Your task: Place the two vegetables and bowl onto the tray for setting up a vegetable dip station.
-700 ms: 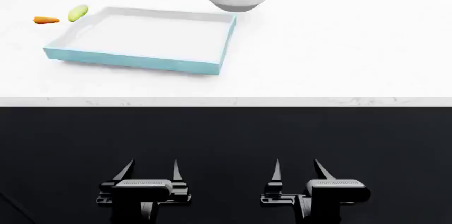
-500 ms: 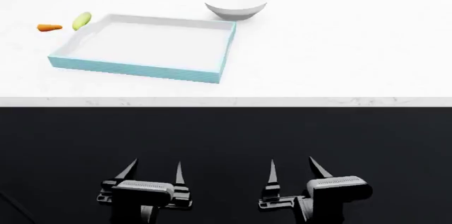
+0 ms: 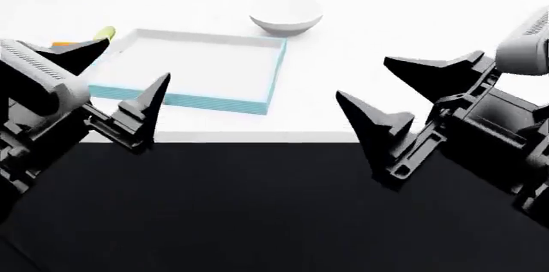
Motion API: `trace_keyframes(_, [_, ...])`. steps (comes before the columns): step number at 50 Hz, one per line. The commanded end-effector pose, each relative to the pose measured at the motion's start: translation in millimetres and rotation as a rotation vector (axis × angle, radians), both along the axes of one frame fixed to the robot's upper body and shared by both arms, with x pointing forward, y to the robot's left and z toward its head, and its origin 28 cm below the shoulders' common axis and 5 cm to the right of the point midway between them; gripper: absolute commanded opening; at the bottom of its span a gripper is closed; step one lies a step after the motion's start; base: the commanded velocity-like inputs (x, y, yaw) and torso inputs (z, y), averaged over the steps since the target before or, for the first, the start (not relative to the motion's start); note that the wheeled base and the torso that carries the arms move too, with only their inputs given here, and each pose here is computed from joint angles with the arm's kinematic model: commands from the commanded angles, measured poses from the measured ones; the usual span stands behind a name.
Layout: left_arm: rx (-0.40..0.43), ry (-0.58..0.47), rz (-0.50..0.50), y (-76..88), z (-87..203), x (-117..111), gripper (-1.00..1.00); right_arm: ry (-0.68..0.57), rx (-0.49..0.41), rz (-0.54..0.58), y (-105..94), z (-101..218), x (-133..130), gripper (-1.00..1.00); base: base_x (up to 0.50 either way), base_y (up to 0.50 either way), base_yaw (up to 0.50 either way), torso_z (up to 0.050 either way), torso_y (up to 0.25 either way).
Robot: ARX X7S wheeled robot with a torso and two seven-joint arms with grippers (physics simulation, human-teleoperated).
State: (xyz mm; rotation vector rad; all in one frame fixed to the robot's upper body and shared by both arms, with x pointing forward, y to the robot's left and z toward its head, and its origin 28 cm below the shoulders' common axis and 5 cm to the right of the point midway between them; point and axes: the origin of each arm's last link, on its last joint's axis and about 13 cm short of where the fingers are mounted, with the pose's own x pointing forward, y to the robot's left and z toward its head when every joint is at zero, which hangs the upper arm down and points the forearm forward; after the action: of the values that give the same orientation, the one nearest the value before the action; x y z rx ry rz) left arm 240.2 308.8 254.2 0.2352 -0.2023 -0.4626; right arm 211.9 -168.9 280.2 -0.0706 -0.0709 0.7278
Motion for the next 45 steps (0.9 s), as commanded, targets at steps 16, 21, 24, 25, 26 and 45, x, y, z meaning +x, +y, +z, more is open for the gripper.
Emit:
trace_keyframes(16, [0.272, -0.11, 0.286, 78.7, 205, 29, 1.0, -0.245, -0.451, 0.045, -40.5, 218, 16, 1.0, 0.08, 0.41, 0.0, 0.046, 0.166])
trace_keyframes(21, [0.293, -0.106, 0.298, 79.1, 200, 32, 1.0, -0.248, -0.436, 0.05, -39.5, 215, 22, 1.0, 0.34, 0.39, 0.0, 0.045, 0.168])
trace_keyframes(24, [0.307, -0.1, 0.306, 79.5, 199, 33, 1.0, -0.255, -0.426, 0.044, -38.8, 216, 26, 1.0, 0.48, 0.23, 0.0, 0.045, 0.168])
trace_keyframes(25, [0.31, -0.097, 0.302, 78.9, 200, 33, 1.0, -0.257, -0.422, 0.043, -38.4, 217, 27, 1.0, 0.5, 0.19, 0.0, 0.046, 0.17])
trace_keyframes(26, [0.325, -0.096, 0.298, 78.0, 200, 33, 1.0, -0.26, -0.42, 0.045, -37.8, 218, 28, 1.0, 0.5, 0.18, 0.0, 0.046, 0.166])
trace_keyframes(45, [0.341, -0.124, 0.309, 80.1, 216, 45, 1.0, -0.327, -0.452, 0.033, -35.2, 233, 42, 1.0, 0.49, 0.23, 0.0, 0.018, 0.047])
